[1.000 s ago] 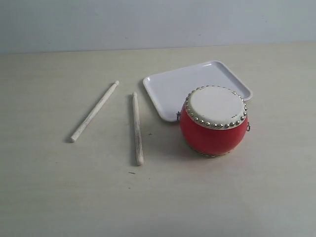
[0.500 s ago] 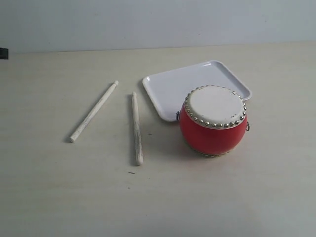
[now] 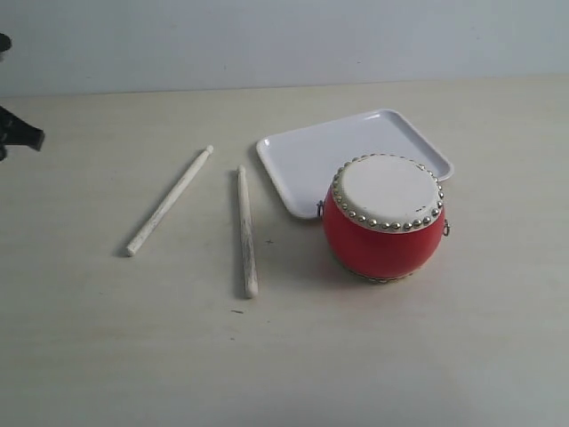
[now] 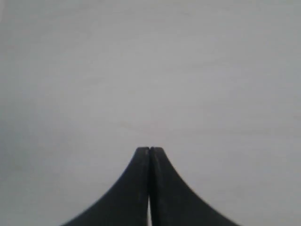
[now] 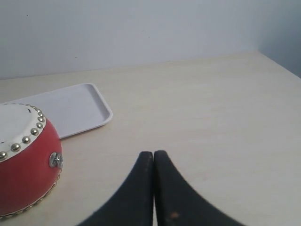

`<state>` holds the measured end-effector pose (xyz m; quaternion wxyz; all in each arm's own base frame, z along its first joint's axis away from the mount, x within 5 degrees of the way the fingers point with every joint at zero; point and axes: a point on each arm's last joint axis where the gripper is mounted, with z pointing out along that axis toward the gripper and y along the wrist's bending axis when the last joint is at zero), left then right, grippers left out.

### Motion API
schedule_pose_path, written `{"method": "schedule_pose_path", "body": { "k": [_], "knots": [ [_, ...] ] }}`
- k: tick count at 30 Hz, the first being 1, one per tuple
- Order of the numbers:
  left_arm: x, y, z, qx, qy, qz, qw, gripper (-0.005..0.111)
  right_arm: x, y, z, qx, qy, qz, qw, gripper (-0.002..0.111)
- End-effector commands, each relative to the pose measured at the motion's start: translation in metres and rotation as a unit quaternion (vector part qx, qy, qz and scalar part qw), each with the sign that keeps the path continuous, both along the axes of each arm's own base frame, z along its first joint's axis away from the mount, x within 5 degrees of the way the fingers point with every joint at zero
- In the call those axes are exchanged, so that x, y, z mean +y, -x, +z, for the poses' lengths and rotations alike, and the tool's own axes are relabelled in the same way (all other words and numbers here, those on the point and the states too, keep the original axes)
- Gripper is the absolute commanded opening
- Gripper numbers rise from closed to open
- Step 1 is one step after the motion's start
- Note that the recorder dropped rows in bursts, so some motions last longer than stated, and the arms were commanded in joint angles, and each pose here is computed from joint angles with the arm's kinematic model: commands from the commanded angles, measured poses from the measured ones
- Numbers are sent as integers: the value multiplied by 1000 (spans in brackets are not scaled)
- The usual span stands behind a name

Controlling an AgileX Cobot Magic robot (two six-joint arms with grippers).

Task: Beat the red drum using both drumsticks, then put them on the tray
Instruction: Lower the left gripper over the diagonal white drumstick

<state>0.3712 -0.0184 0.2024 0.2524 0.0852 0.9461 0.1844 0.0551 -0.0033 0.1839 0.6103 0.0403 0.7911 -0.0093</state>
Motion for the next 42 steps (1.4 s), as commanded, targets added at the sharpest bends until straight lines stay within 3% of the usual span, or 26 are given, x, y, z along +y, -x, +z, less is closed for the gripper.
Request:
{"method": "schedule_pose_path", "body": {
  "k": [1,6,10,19,27,32,42],
  "knots": [
    [-58,13,13,109,109,-41,987,0,0,-1,0,-5,-2,-3,1000,0],
    [-112,31,23,170,120,-163,964,0,0,-1,0,-5,-2,-3,1000,0],
    [-130,34,24,170,116,-187,961,0,0,-1,0,-5,-2,-3,1000,0],
    [-138,21,0,217,120,-168,954,5,0,-1,0,-5,-2,-3,1000,0],
    [-138,6,-30,246,114,-154,950,46,0,-1,0,-5,-2,-3,1000,0],
    [-131,0,-49,266,121,-144,946,47,0,-1,0,-5,-2,-3,1000,0],
    [-121,-7,-57,267,137,-152,942,47,0,-1,0,-5,-2,-3,1000,0]
  ]
}}
